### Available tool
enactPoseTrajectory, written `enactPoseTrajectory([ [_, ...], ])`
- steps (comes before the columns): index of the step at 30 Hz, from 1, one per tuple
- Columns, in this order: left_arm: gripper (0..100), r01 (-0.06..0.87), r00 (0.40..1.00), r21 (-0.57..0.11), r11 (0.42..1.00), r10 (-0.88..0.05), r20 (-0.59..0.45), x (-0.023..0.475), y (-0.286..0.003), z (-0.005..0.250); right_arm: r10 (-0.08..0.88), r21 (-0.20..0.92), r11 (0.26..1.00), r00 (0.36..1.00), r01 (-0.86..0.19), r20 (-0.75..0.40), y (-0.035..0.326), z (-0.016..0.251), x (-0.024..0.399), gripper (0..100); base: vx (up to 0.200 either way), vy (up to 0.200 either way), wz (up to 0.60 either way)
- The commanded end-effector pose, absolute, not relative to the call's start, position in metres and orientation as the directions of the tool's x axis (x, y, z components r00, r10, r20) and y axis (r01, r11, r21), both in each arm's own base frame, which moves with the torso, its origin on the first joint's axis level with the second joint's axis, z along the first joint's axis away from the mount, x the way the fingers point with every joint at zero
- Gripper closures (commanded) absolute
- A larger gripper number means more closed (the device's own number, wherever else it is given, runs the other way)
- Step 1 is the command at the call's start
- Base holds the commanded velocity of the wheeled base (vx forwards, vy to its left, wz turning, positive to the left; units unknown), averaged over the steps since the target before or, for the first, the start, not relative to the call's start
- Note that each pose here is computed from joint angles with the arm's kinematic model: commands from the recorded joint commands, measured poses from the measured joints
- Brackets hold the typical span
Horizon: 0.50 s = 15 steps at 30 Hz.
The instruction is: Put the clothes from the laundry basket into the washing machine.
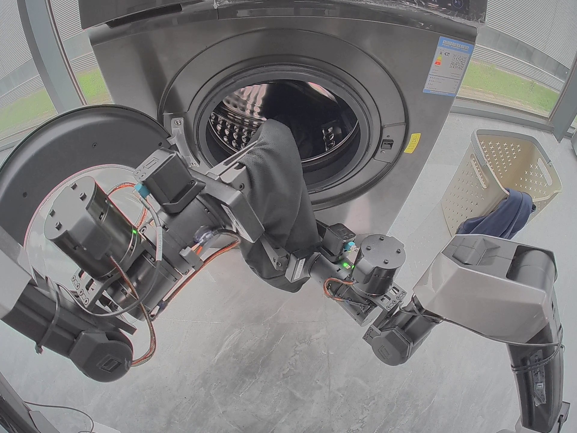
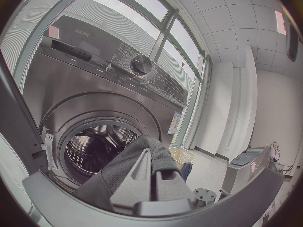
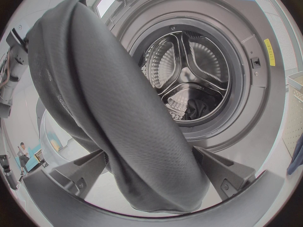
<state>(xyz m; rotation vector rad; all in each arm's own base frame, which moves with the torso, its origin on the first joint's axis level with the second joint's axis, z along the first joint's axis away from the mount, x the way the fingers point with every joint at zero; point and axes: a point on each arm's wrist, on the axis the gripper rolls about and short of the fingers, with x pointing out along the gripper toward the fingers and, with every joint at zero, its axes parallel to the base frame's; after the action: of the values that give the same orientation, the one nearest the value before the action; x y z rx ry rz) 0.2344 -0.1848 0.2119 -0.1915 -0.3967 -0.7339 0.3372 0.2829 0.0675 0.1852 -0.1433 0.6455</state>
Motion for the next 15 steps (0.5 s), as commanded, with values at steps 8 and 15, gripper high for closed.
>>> enactPoseTrajectory([
  [8,100,0.686,0.669,-0.031,0.727,-0.613,0.420,0.233,-0.185,0.213,0.565,0.125,0.794,0.797,-0.596,0.211,0.287,0.061,0.353,0,0.000,0.000,0.00],
  [15,100,0.642,0.718,-0.051,0.765,-0.576,0.390,0.248,-0.172,0.204,0.552,0.128,0.798,0.800,-0.589,0.236,0.281,0.074,0.353,100,0.000,0.000,0.00],
])
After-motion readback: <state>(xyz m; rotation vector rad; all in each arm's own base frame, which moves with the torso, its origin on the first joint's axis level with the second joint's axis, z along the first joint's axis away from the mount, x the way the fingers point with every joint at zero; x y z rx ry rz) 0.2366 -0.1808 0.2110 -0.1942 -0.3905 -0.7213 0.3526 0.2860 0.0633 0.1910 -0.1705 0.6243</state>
